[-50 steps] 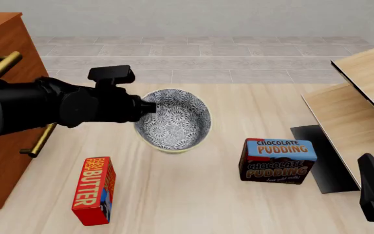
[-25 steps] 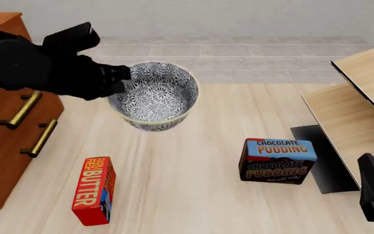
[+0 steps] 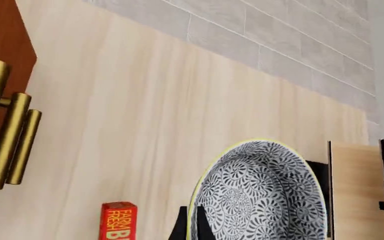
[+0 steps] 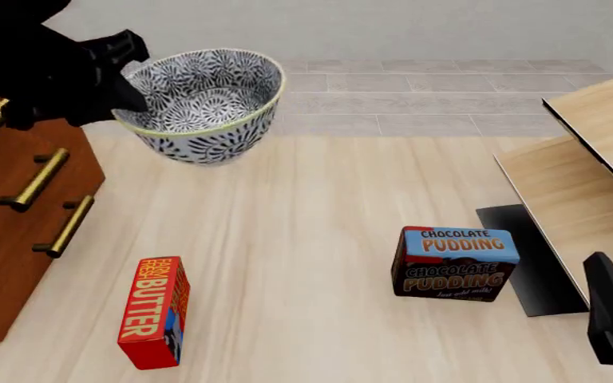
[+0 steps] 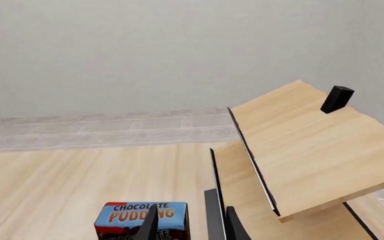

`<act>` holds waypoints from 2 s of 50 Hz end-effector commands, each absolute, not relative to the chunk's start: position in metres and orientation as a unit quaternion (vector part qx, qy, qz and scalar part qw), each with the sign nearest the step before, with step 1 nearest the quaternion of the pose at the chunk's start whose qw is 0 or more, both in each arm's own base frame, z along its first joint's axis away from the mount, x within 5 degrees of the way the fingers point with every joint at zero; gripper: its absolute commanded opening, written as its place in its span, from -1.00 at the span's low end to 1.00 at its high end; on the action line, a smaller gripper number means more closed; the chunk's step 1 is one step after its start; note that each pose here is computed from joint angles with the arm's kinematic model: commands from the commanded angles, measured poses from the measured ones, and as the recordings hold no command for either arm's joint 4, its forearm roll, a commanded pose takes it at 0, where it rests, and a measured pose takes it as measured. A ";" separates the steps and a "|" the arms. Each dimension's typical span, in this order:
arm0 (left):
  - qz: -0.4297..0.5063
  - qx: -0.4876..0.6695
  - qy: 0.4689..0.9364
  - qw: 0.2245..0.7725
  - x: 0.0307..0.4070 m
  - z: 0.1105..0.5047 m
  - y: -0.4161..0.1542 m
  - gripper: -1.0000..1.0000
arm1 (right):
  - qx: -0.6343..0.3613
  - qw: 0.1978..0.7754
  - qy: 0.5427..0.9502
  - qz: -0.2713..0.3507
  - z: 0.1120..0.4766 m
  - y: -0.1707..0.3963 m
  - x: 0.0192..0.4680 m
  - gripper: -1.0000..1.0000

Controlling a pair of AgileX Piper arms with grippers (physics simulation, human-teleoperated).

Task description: Close the top drawer of the cabinet and put the bowl on top of it.

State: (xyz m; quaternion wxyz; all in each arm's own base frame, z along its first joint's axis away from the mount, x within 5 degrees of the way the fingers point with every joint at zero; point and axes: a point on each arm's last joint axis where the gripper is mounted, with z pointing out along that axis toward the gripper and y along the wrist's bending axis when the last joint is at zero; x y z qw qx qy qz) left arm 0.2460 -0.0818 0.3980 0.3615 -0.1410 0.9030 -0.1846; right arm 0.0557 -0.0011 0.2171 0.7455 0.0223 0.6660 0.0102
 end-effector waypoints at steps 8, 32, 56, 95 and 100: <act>-0.179 -0.204 0.884 0.381 0.237 0.457 -0.051 -1.00 | 0.022 0.746 0.666 0.010 0.218 -0.001 0.056 1.00; -0.131 -0.285 0.842 0.438 0.223 0.511 0.008 -1.00 | 0.019 0.746 0.666 0.010 0.217 -0.001 0.056 1.00; -0.068 -0.388 0.790 0.469 0.217 0.523 0.070 -1.00 | 0.018 0.746 0.666 0.011 0.217 -0.001 0.056 1.00; -0.010 -0.497 0.750 0.436 0.239 0.502 0.151 -1.00 | 0.016 0.743 0.669 0.010 0.216 -0.001 0.056 1.00; -0.008 -0.507 0.747 0.430 0.241 0.498 0.157 -1.00 | 0.015 0.743 0.669 0.010 0.216 0.000 0.056 1.00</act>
